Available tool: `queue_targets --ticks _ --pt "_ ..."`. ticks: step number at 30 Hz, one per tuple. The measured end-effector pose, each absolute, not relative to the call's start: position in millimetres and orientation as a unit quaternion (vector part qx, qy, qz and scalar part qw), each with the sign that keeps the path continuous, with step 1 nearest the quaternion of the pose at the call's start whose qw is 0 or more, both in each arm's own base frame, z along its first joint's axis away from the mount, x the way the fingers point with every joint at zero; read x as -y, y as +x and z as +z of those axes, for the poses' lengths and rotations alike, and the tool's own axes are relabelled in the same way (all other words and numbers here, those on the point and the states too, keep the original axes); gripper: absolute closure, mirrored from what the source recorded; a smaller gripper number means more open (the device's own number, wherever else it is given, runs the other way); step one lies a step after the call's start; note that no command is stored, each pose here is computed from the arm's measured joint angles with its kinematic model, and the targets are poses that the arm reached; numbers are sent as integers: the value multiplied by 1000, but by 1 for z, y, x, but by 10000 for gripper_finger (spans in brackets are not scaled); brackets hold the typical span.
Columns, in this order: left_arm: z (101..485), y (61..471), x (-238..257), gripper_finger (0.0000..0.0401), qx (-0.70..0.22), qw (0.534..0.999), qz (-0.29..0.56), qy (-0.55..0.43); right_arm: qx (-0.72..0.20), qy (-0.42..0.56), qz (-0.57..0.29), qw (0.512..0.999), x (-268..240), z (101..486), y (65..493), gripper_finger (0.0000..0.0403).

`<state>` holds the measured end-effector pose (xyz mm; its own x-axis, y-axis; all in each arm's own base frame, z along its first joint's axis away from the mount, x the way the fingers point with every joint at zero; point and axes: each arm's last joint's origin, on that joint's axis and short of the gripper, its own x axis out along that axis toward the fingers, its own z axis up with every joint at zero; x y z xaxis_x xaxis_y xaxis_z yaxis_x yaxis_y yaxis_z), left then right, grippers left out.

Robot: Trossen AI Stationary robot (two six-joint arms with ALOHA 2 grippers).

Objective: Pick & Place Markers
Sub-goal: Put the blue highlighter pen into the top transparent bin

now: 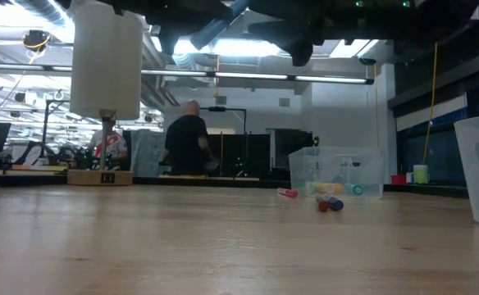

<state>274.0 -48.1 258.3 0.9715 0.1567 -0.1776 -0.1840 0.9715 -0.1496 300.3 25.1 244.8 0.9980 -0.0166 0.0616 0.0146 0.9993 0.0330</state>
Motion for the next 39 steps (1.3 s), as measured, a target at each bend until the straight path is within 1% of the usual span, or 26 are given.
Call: queue_targets --ticks 9,12,17,25,39 --pt "257 274 48 350 -88 989 87 -81 38 13 1 999 -26 247 301 182" --pt "257 274 47 350 -89 989 88 -80 52 14 17 998 -27 250 301 185" --pt "258 275 43 349 -85 989 94 -79 69 27 40 996 -28 253 301 186" --pt "254 280 43 349 -83 989 88 -81 73 33 17 997 -27 254 301 186" --pt "253 286 44 347 -60 993 80 -66 70 47 17 996 -27 253 301 187"
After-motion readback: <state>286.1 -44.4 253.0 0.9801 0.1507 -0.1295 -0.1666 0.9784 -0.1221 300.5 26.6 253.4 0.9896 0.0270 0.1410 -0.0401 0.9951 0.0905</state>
